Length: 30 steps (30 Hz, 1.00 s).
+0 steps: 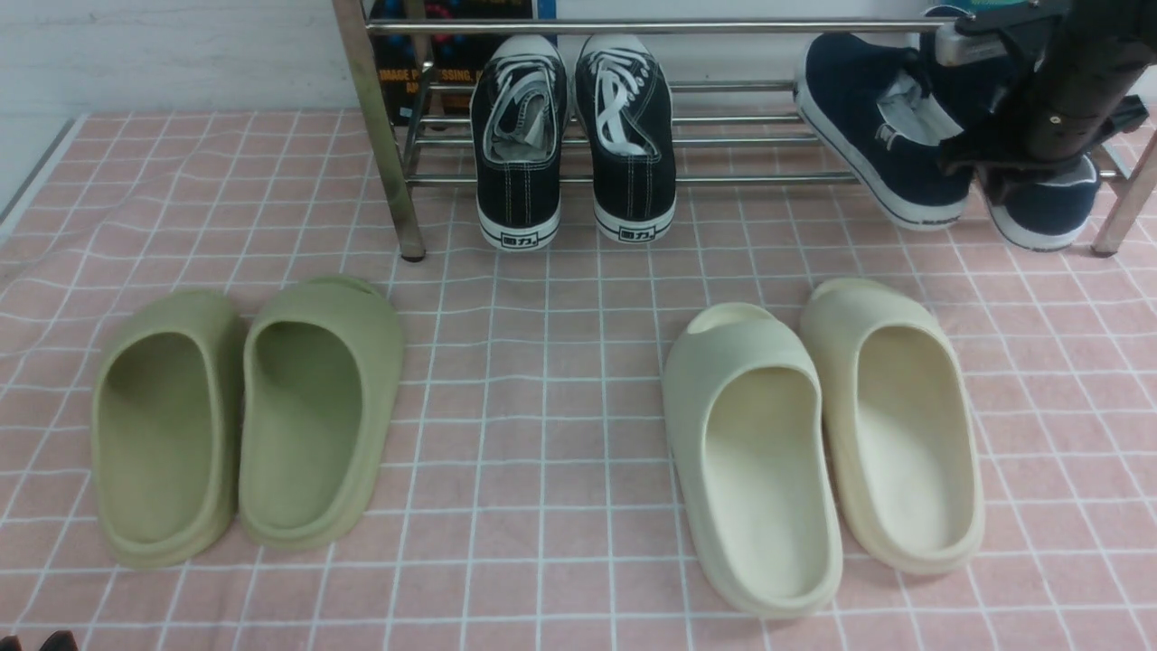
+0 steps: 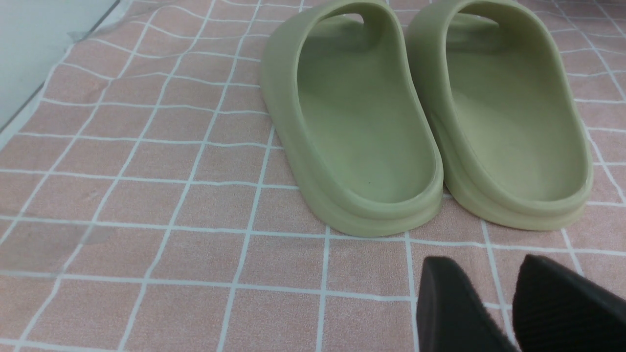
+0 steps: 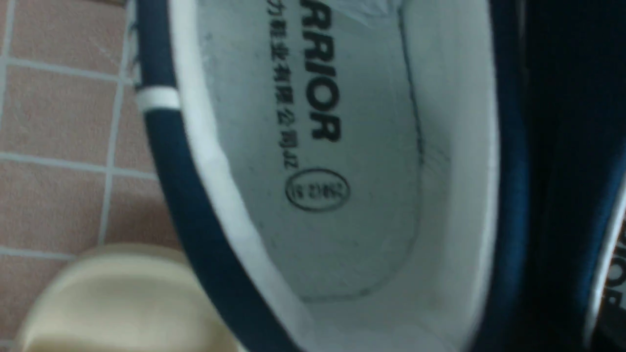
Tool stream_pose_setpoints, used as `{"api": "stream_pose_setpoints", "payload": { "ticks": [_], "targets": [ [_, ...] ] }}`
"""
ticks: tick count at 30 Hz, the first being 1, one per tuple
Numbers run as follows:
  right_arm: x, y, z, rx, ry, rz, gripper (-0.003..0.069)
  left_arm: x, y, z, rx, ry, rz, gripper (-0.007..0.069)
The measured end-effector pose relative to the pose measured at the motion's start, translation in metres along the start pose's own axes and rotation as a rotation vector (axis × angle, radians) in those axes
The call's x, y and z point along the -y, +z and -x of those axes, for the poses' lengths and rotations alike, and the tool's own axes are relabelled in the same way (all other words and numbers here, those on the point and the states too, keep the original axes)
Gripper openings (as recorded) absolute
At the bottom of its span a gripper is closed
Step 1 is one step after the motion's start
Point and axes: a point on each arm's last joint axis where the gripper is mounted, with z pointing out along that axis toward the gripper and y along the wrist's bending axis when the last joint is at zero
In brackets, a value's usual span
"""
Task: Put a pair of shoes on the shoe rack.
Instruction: Use the right arm to put a shoe into the shoe rack
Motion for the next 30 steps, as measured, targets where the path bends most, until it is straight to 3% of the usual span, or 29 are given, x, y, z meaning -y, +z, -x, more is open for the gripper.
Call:
{"api": "stream_pose_setpoints", "payload": {
  "ticks": [8,13,20,23,27,30],
  "targets": [
    [0.001,0.01,0.012,0.018,-0.018,-0.001,0.0017,0.0,0.0,0.0,0.0,0.0,0.0,0.024],
    [0.002,0.008,0.015,0.048,-0.034,-0.004,0.0059,0.0,0.0,0.0,0.0,0.0,0.0,0.024],
    [0.003,-0.013,0.016,0.049,-0.042,-0.006,0.0353,0.0,0.0,0.0,0.0,0.0,0.0,0.024],
    [0.003,-0.028,0.013,0.01,-0.042,0.004,0.0437,0.0,0.0,0.0,0.0,0.0,0.0,0.024],
    [0.002,-0.042,0.012,0.012,-0.058,0.012,0.0457,0.0,0.0,0.0,0.0,0.0,0.0,0.024],
    [0.002,-0.059,0.009,0.014,-0.054,0.025,0.0419,0.0,0.0,0.0,0.0,0.0,0.0,0.024]
  ]
}}
